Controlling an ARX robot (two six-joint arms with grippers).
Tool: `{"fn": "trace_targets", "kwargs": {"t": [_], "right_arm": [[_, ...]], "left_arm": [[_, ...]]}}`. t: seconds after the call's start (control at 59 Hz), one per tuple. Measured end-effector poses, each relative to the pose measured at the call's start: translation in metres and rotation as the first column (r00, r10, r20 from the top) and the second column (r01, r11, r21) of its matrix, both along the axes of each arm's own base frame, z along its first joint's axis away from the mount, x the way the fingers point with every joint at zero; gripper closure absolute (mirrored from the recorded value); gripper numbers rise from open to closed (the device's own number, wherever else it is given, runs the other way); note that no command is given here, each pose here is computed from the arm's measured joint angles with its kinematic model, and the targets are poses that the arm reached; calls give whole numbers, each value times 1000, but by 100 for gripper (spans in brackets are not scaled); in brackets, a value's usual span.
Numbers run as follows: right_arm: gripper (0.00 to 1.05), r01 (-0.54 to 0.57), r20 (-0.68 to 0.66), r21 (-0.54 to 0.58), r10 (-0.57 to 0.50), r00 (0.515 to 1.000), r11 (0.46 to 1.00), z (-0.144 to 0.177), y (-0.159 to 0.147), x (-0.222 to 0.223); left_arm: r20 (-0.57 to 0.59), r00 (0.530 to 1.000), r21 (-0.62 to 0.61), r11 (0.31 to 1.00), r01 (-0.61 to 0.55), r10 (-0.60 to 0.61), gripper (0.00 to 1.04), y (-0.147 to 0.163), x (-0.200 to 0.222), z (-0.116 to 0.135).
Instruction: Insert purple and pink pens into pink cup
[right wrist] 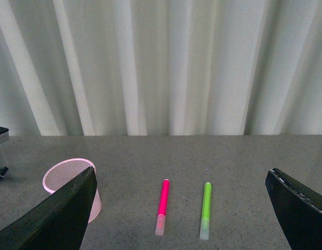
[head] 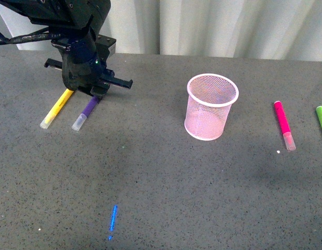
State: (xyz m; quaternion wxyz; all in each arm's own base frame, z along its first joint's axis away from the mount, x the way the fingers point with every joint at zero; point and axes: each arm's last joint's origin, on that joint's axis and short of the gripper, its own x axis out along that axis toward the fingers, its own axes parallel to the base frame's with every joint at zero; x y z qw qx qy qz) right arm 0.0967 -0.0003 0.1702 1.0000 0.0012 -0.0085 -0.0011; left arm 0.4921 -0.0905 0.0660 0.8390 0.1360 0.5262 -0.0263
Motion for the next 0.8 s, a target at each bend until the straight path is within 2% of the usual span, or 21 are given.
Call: {"fn": "trace_targets", "kwargs": {"t": [0.187, 0.288, 0.458, 0.594, 0.695, 0.797], "right_arm": [[7, 0, 0, 0, 0, 1000, 1000, 0, 0, 0], [7, 0, 0, 0, 0, 1000, 1000, 0, 0, 0], [7, 0, 0, 0, 0, 1000, 1000, 0, 0, 0], [7, 0, 0, 0, 0, 1000, 1000, 0, 0, 0], [7, 0, 0, 0, 0, 1000, 1000, 0, 0, 0], [7, 0, 0, 0, 0, 1000, 1000, 0, 0, 0]], "left_arm": [[16, 1000, -29, 999, -24, 24, 93, 0, -3, 4], [28, 998, -103, 993, -51, 54, 93, 0, -8, 12], [175, 977, -285, 956, -68, 122, 93, -2, -22, 68], [356, 917, -436, 900, -7, 179, 93, -4, -44, 121], [427, 877, -512, 858, 33, 221, 93, -5, -57, 135], [499, 819, -570, 819, 65, 282, 93, -6, -70, 132]]}}
